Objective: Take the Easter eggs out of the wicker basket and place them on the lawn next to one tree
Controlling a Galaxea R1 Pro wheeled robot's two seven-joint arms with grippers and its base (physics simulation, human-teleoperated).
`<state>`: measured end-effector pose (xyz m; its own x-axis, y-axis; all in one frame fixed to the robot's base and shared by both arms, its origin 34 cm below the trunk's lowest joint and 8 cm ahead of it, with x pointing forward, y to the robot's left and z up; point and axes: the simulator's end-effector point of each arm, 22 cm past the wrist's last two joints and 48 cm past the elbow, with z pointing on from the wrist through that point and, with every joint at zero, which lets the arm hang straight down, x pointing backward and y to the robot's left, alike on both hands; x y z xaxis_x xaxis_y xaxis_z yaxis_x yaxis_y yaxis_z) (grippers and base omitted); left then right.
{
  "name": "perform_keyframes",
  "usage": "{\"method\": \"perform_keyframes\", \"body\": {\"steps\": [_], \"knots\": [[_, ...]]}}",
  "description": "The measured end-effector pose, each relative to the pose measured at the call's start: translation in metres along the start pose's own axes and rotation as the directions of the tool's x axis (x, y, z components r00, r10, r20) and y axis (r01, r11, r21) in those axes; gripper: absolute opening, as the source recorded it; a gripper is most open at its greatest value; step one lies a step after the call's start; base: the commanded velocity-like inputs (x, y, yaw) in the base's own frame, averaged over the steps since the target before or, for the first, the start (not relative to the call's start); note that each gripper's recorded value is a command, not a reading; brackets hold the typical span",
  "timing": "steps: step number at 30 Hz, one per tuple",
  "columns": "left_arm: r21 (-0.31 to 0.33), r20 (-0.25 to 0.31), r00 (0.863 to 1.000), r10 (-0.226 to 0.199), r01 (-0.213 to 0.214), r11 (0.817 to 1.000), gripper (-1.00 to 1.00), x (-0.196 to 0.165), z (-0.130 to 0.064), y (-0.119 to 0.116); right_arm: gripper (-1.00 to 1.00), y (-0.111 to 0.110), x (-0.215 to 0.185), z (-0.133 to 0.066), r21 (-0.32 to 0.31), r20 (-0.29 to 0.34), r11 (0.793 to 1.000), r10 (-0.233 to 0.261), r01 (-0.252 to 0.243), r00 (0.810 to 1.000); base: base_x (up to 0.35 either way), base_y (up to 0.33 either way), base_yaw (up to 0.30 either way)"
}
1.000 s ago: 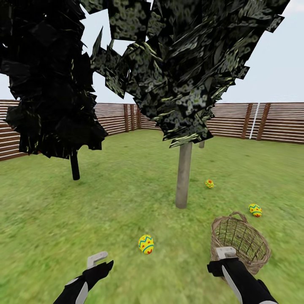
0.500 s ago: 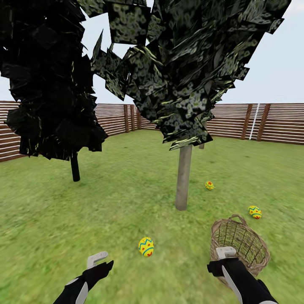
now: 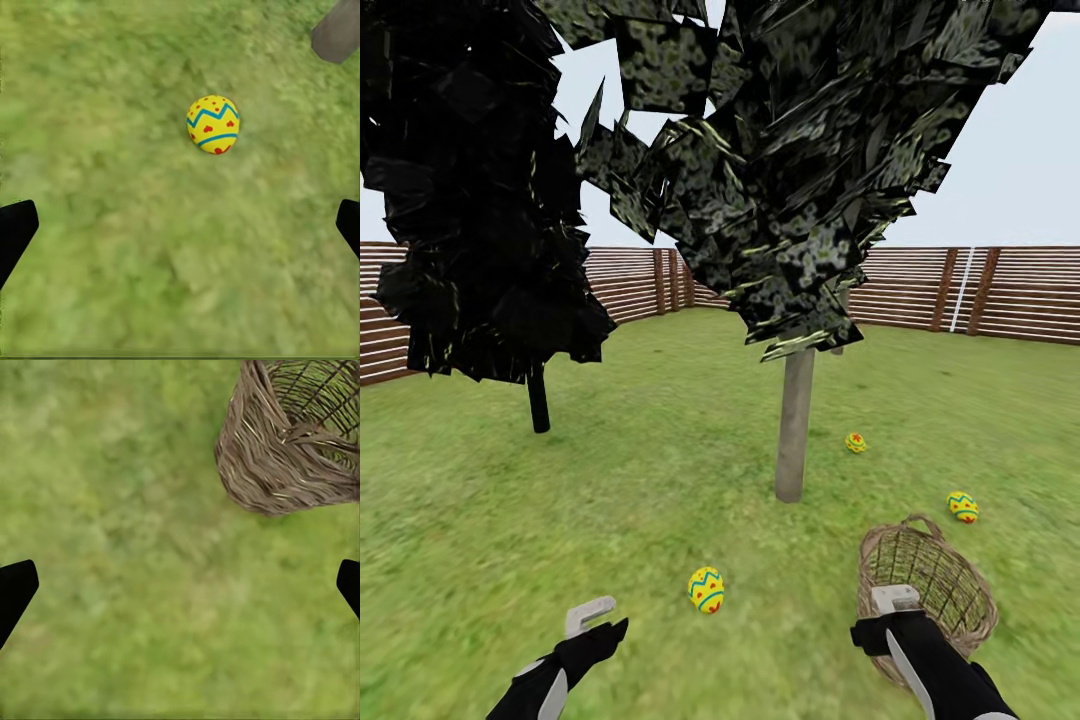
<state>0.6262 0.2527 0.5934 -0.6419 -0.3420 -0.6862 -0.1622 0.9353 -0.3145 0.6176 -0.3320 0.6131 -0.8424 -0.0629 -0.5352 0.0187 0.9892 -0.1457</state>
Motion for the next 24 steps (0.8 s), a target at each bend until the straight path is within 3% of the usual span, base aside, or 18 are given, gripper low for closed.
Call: {"method": "perform_keyframes", "body": {"steps": [3, 6, 11, 14, 22, 24], "knots": [[0.013, -0.084, 0.996, -0.014, 0.016, 1.000, 1.00, 0.037, -0.003, -0.006, 1.00, 0.019, 0.019, 0.003, -0.027, -0.038, 1.000, -0.001, 0.000, 0.999, 0.000, 0.000, 0.000], [-0.004, -0.160, 0.987, -0.027, 0.027, 1.000, 1.00, 0.066, -0.011, 0.014, 1.00, 0.036, 0.047, 0.011, -0.045, -0.047, 0.999, -0.007, 0.005, 0.999, 0.000, 0.000, 0.000], [-0.021, -0.202, 0.979, -0.036, 0.032, 0.999, 1.00, 0.084, -0.023, 0.029, 1.00, 0.044, 0.073, 0.013, -0.058, -0.058, 0.998, -0.009, 0.006, 0.998, 0.000, 0.000, 0.000], [-0.039, -0.239, 0.970, -0.046, 0.038, 0.998, 1.00, 0.095, -0.033, 0.044, 1.00, 0.045, 0.118, 0.012, -0.062, -0.139, 0.998, -0.017, 0.008, 0.990, 0.000, 0.000, 0.000], [-0.070, -0.357, 0.930, -0.083, 0.062, 0.996, 1.00, 0.144, -0.066, 0.064, 1.00, 0.054, 0.199, -0.004, -0.082, -0.221, 0.997, -0.030, 0.012, 0.975, 0.000, 0.000, 0.000], [-0.087, -0.396, 0.913, -0.094, 0.064, 0.994, 1.00, 0.172, -0.083, 0.072, 1.00, 0.056, 0.215, -0.010, -0.086, -0.251, 0.996, -0.033, 0.011, 0.968, 0.000, 0.000, 0.000]]}}
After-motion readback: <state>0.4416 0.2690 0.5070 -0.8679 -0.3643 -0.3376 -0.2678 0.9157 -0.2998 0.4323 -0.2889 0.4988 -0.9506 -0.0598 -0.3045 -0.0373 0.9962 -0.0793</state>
